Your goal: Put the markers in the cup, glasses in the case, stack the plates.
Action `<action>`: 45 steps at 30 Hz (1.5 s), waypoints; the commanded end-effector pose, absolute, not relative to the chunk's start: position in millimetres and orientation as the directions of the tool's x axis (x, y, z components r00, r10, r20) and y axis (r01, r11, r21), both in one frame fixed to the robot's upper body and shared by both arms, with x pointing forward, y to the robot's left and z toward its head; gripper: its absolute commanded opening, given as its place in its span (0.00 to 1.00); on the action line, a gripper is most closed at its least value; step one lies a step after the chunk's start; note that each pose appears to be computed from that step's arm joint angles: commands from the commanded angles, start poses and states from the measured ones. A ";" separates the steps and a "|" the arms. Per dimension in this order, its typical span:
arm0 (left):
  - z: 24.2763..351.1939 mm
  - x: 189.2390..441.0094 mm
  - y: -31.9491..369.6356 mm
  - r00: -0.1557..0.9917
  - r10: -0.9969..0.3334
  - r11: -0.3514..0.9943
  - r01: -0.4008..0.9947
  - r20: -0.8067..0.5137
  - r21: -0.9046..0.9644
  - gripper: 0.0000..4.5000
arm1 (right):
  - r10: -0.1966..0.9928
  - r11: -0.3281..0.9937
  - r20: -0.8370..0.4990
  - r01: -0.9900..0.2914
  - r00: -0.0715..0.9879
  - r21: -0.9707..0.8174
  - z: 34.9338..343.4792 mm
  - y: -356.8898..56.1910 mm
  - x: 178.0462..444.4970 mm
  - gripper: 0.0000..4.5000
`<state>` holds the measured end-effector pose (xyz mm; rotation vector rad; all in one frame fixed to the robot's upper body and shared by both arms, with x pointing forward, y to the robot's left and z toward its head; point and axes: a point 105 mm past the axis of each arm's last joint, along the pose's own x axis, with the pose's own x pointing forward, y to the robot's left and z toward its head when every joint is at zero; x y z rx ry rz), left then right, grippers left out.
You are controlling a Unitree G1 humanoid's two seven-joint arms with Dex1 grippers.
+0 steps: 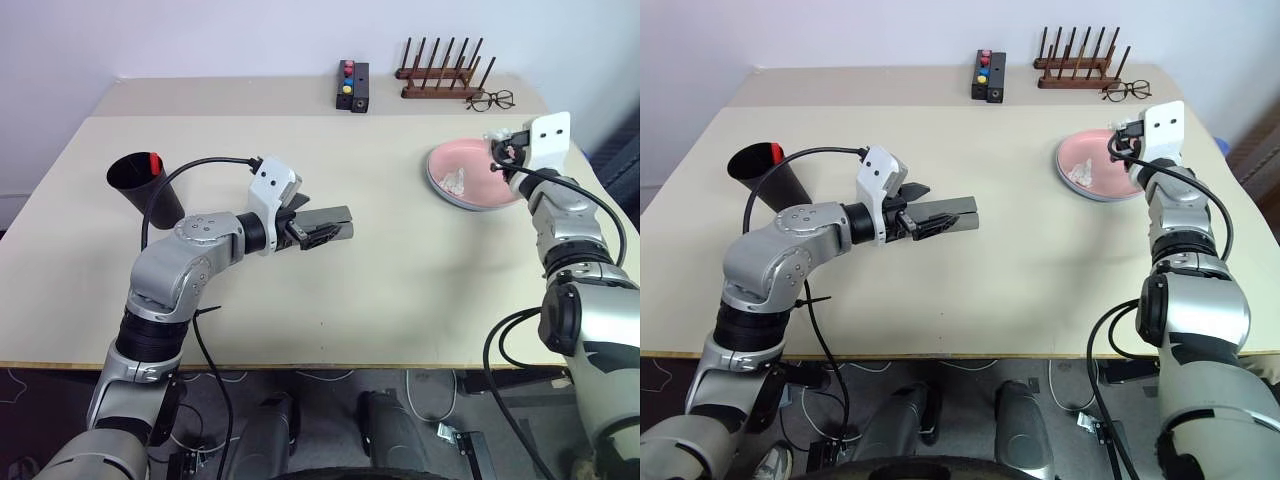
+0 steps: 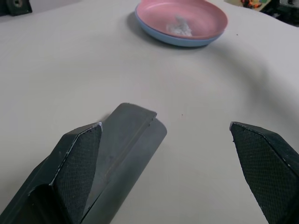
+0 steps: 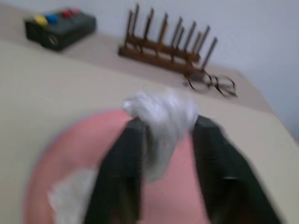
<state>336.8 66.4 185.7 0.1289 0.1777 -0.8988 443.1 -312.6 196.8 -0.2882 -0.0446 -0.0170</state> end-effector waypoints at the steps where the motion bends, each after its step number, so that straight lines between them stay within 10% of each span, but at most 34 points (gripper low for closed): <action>1: 196.4 337.3 70.1 0.627 -0.761 0.626 0.777 -0.164 0.066 1.00 | -0.037 0.953 0.099 0.065 0.994 -0.294 214.6 -321.8 440.7 0.78; 3: 196.6 338.4 72.3 0.637 -0.755 0.635 0.769 -0.158 0.070 1.00 | -0.048 0.952 0.115 0.080 0.992 -0.294 217.7 -324.8 439.3 0.98; 6: 198.1 338.1 74.3 0.646 -0.753 0.641 0.763 -0.126 0.084 1.00 | -0.025 0.954 0.144 0.067 0.989 -0.291 223.7 -325.0 437.3 0.98; 13: 207.5 325.8 92.7 0.703 -0.701 0.712 0.680 0.119 0.177 1.00 | 0.517 0.834 0.047 -0.491 0.855 -0.251 199.7 -274.6 409.0 0.98; 16: 212.4 311.2 104.1 0.593 -0.790 0.592 0.804 0.157 -0.062 1.00 | 0.643 0.737 -0.032 -0.630 0.765 -0.245 186.8 -272.2 377.2 0.98; 45: 133.6 246.5 206.3 0.775 -0.631 0.747 0.622 -0.044 0.235 1.00 | 0.462 0.863 -0.184 -0.487 0.868 -0.131 154.5 -326.8 232.8 0.98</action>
